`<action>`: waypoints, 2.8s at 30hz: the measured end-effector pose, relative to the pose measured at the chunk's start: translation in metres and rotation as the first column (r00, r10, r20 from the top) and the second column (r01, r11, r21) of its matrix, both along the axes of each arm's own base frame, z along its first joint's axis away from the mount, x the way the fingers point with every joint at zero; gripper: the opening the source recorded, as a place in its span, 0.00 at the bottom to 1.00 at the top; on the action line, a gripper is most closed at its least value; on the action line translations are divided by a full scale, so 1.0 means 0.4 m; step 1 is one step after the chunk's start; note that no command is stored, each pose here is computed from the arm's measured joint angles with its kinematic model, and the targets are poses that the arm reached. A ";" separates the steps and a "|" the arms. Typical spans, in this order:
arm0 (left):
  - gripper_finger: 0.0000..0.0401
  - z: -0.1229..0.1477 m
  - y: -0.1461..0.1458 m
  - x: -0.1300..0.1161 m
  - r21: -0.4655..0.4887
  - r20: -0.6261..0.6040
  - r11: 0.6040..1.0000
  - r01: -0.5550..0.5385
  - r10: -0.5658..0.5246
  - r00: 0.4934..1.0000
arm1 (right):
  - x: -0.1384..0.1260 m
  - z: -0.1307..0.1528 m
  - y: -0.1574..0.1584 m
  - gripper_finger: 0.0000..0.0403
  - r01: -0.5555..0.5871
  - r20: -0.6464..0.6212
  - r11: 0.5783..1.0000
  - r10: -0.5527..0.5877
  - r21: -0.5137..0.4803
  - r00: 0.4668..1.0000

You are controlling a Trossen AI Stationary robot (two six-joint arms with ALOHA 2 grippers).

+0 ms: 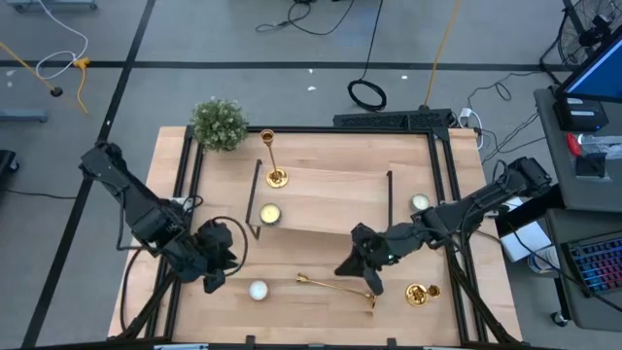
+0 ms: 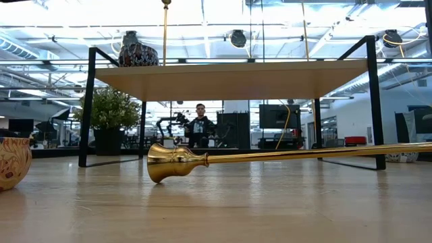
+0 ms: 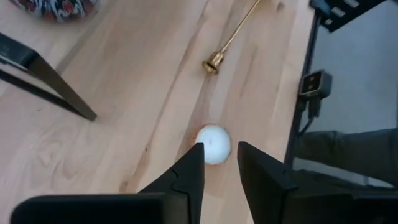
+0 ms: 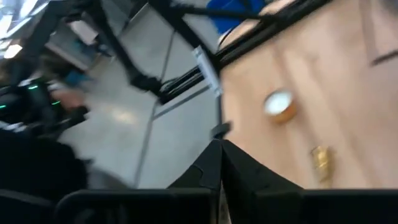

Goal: Pick & Place candle stick holders
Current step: Put the blue scented candle on the shelf

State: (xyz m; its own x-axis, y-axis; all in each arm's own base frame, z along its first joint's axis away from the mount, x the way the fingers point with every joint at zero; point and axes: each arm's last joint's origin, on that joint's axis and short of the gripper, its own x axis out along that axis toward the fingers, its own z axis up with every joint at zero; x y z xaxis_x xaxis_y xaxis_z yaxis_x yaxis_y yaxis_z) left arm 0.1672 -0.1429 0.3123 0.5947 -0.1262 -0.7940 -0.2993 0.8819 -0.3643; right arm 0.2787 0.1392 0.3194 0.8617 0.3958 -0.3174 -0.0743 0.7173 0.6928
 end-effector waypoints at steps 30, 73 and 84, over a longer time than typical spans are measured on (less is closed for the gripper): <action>0.23 -0.066 -0.043 0.015 0.093 -0.147 0.995 0.032 -0.018 0.989 | -0.291 -0.054 0.080 0.00 -0.096 -0.736 0.992 0.127 0.084 0.665; 0.23 -0.062 -0.041 0.016 0.089 -0.060 0.984 -0.152 0.158 0.986 | -0.412 -0.006 -0.337 0.00 0.008 -0.692 0.820 -0.489 -0.573 0.530; 0.23 -0.054 -0.031 0.038 -0.023 0.015 0.933 -0.360 0.360 0.933 | -0.414 -0.010 -0.369 0.00 -0.186 -0.745 0.906 -0.181 -0.380 0.642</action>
State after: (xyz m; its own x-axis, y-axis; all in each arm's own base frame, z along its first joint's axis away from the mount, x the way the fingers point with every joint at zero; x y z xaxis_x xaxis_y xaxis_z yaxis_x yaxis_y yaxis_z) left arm 0.1824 -0.1555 0.2906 0.6174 0.0841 -0.7821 -0.5887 0.7089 -0.3885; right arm 0.1130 -0.0082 0.3155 0.2430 0.0816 -0.9666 0.3345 0.9283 0.1625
